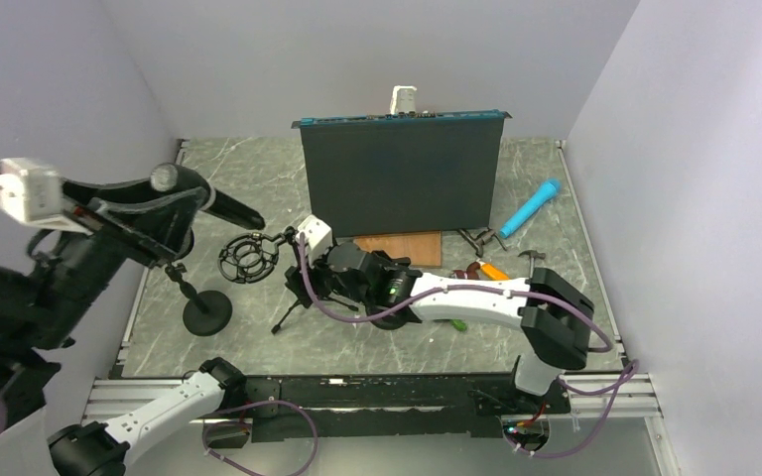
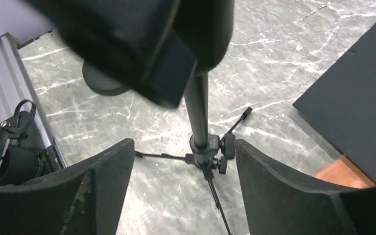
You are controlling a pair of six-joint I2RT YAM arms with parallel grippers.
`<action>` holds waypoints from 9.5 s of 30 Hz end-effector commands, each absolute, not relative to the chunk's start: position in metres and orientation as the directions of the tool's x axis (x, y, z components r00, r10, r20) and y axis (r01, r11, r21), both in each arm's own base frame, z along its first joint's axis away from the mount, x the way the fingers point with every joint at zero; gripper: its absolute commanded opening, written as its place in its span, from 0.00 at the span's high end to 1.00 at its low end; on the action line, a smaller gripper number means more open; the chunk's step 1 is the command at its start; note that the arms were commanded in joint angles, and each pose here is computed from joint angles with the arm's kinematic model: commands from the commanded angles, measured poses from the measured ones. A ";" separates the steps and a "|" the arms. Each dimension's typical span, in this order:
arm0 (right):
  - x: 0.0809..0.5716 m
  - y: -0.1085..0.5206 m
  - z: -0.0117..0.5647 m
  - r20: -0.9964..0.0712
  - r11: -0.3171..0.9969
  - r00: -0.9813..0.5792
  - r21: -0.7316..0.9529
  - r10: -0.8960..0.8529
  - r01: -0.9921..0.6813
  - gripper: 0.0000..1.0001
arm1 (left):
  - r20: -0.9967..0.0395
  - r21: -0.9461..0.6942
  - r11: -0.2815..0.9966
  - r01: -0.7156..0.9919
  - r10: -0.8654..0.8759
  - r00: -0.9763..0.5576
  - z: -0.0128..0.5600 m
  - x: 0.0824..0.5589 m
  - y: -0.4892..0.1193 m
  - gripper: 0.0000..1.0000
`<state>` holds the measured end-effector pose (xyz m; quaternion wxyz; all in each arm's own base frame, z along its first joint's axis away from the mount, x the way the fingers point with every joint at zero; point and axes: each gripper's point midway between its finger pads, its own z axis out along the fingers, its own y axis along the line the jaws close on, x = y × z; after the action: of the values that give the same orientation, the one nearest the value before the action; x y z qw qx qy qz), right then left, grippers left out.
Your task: Remove the microphone from the stand
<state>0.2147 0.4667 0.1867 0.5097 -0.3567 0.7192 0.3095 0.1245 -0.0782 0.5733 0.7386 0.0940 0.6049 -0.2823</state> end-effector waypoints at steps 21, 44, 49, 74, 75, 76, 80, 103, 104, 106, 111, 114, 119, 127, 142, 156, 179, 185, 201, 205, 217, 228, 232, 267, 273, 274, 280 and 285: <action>0.141 0.387 0.389 -0.985 0.342 -0.171 0.166 0.016 -0.925 0.09 | -0.927 -0.334 0.583 0.740 -0.343 -0.149 0.532 0.128 -0.156 1.00; 0.120 0.390 0.414 -0.966 0.231 -0.243 0.257 0.088 -0.938 0.59 | -0.906 -0.414 0.394 0.820 -0.267 -0.329 0.496 0.122 -0.202 1.00; 0.118 0.388 0.419 -0.964 0.223 -0.248 0.264 0.098 -0.938 0.78 | -0.904 -0.417 0.397 0.817 -0.272 -0.329 0.498 0.123 -0.202 0.80; 0.251 0.123 0.417 -0.998 0.999 0.055 0.032 0.030 0.024 1.00 | -0.928 -0.368 0.629 0.685 -0.292 -0.231 0.476 0.129 -0.151 0.01; 0.259 0.111 0.409 -0.999 0.998 0.038 0.035 0.033 0.055 1.00 | -0.926 -0.373 0.631 0.680 -0.293 -0.237 0.475 0.131 -0.151 0.01; 0.271 0.095 0.400 -0.998 0.993 0.017 0.059 0.058 0.098 1.00 | -0.924 -0.379 0.630 0.678 -0.295 -0.242 0.473 0.131 -0.152 0.01; 0.314 0.031 0.352 -0.987 0.953 -0.101 0.088 0.122 0.290 1.00 | -0.922 -0.386 0.610 0.692 -0.286 -0.262 0.469 0.131 -0.158 0.01; 0.426 -0.129 0.135 -0.709 0.563 -0.245 0.253 0.661 0.787 1.00 | -0.896 -0.444 0.603 0.663 -0.305 -0.322 0.440 0.120 -0.152 0.01; 0.427 -0.131 0.134 -0.709 0.556 -0.234 0.260 0.665 0.790 1.00 | -0.896 -0.444 0.607 0.659 -0.305 -0.322 0.440 0.121 -0.152 0.01; 0.429 -0.133 0.130 -0.706 0.548 -0.223 0.271 0.672 0.791 1.00 | -0.895 -0.445 0.607 0.658 -0.311 -0.319 0.440 0.121 -0.151 0.01; 0.437 -0.140 0.120 -0.704 0.528 -0.207 0.273 0.679 0.805 1.00 | -0.894 -0.448 0.605 0.659 -0.303 -0.330 0.437 0.121 -0.153 0.01; 0.442 -0.143 0.114 -0.706 0.525 -0.208 0.264 0.677 0.809 0.99 | -0.890 -0.455 0.610 0.649 -0.313 -0.331 0.436 0.122 -0.152 0.01; 0.449 -0.145 0.095 -0.690 0.518 -0.227 0.247 0.688 0.819 0.93 | -0.888 -0.460 0.612 0.643 -0.313 -0.338 0.433 0.122 -0.151 0.01; 0.452 -0.138 0.072 -0.661 0.536 -0.267 0.243 0.701 0.809 0.76 | -0.892 -0.449 0.657 0.605 -0.292 -0.345 0.424 0.129 -0.146 0.01; 0.441 -0.127 0.068 -0.641 0.571 -0.308 0.250 0.703 0.782 0.38 | -0.881 -0.464 0.661 0.590 -0.279 -0.382 0.410 0.131 -0.149 0.01; 0.376 -0.100 0.144 -0.729 0.660 -0.297 0.271 0.616 0.701 0.21 | -0.879 -0.469 0.640 0.609 -0.273 -0.390 0.411 0.126 -0.152 0.01; 0.269 0.263 0.348 -0.962 0.619 -0.272 0.222 0.013 -0.754 0.08 | -0.918 -0.344 0.789 0.509 -0.170 -0.358 0.395 0.141 -0.123 0.02; 0.223 0.346 0.345 -0.972 0.277 -0.194 0.152 -0.131 -0.949 0.01 | -0.920 -0.319 0.811 0.491 -0.141 -0.365 0.388 0.141 -0.117 0.03; 0.212 0.452 0.292 -0.981 -0.187 -0.068 0.102 -0.181 -0.977 0.11 | -0.919 -0.331 0.817 0.472 -0.166 -0.358 0.388 0.130 -0.107 0.03; 0.216 0.468 0.285 -0.987 -0.170 -0.064 0.090 -0.150 -0.981 0.17 | -0.918 -0.343 0.813 0.471 -0.182 -0.353 0.389 0.127 -0.105 0.03; 0.222 0.490 0.274 -0.997 -0.019 -0.061 0.062 -0.050 -0.998 0.52 | -0.912 -0.356 0.808 0.470 -0.189 -0.365 0.385 0.125 -0.105 0.03; 0.221 0.488 0.277 -1.000 0.275 -0.023 0.019 -0.013 -0.961 0.96 | -0.911 -0.357 0.807 0.471 -0.190 -0.366 0.383 0.126 -0.106 0.03; 0.217 0.481 0.272 -0.999 0.444 -0.019 0.036 0.044 -0.895 1.00 | -0.911 -0.361 0.807 0.468 -0.196 -0.364 0.382 0.126 -0.106 0.03; 0.120 0.451 0.203 -0.960 0.367 -0.021 -0.087 -0.281 -0.926 0.00 | -0.913 -0.337 0.835 0.436 -0.177 -0.367 0.371 0.136 -0.103 0.02; 0.127 0.421 0.215 -0.934 0.160 -0.170 0.124 -0.315 -0.979 0.00 | -0.918 -0.325 0.841 0.432 -0.171 -0.358 0.371 0.140 -0.104 0.02; 0.130 0.417 0.217 -0.927 0.135 -0.183 0.146 -0.326 -0.980 0.00 | -0.919 -0.321 0.844 0.430 -0.169 -0.355 0.371 0.141 -0.103 0.02; 0.156 0.415 0.227 -0.881 0.012 -0.209 0.226 -0.423 -0.974 0.04 | -0.922 -0.317 0.848 0.425 -0.169 -0.349 0.372 0.140 -0.101 0.02; 0.174 0.426 0.224 -0.862 -0.069 -0.231 0.292 -0.452 -0.954 0.16 | -0.921 -0.329 0.840 0.431 -0.184 -0.343 0.375 0.136 -0.100 0.02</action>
<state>0.1886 0.4248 0.2195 0.3309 -0.5244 0.6624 0.4203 0.1336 -0.1013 0.3634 0.5474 0.0845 0.7882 -0.2681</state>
